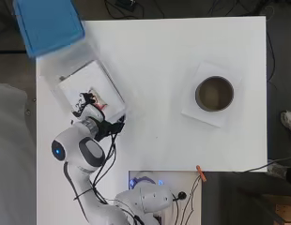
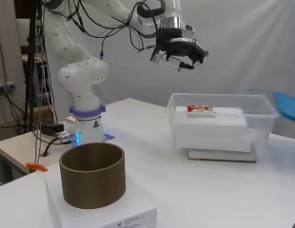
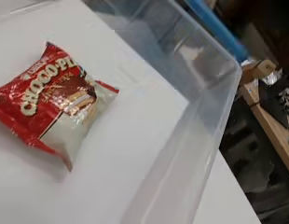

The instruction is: Teleoperate dual arm-hand system to remove items from a box

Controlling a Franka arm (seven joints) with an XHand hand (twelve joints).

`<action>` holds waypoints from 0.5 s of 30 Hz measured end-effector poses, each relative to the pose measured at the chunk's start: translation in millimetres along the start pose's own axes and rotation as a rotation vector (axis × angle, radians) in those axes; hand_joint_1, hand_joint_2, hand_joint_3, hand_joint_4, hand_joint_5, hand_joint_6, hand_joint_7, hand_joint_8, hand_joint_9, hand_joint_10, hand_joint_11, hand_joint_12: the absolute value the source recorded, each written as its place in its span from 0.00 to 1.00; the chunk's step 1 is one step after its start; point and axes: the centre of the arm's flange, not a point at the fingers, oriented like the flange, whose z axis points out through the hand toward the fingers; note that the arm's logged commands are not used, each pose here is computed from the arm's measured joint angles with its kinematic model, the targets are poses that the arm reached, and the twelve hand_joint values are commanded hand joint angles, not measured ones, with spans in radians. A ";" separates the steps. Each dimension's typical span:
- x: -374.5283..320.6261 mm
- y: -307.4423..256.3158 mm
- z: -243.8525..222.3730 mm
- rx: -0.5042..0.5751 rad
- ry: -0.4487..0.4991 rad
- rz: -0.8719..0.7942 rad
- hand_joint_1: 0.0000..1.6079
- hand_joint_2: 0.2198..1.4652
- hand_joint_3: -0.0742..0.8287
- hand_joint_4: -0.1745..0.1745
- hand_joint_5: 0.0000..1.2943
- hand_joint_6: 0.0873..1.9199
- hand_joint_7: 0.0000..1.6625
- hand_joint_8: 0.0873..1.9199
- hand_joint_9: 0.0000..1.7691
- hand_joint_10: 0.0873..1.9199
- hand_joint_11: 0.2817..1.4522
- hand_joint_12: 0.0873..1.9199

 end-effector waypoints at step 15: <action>-47.8 23.7 12.3 0.146 0.578 0.277 0.11 0.56 0.07 0.52 0.20 0.00 0.25 0.00 0.29 0.00 0.19 0.00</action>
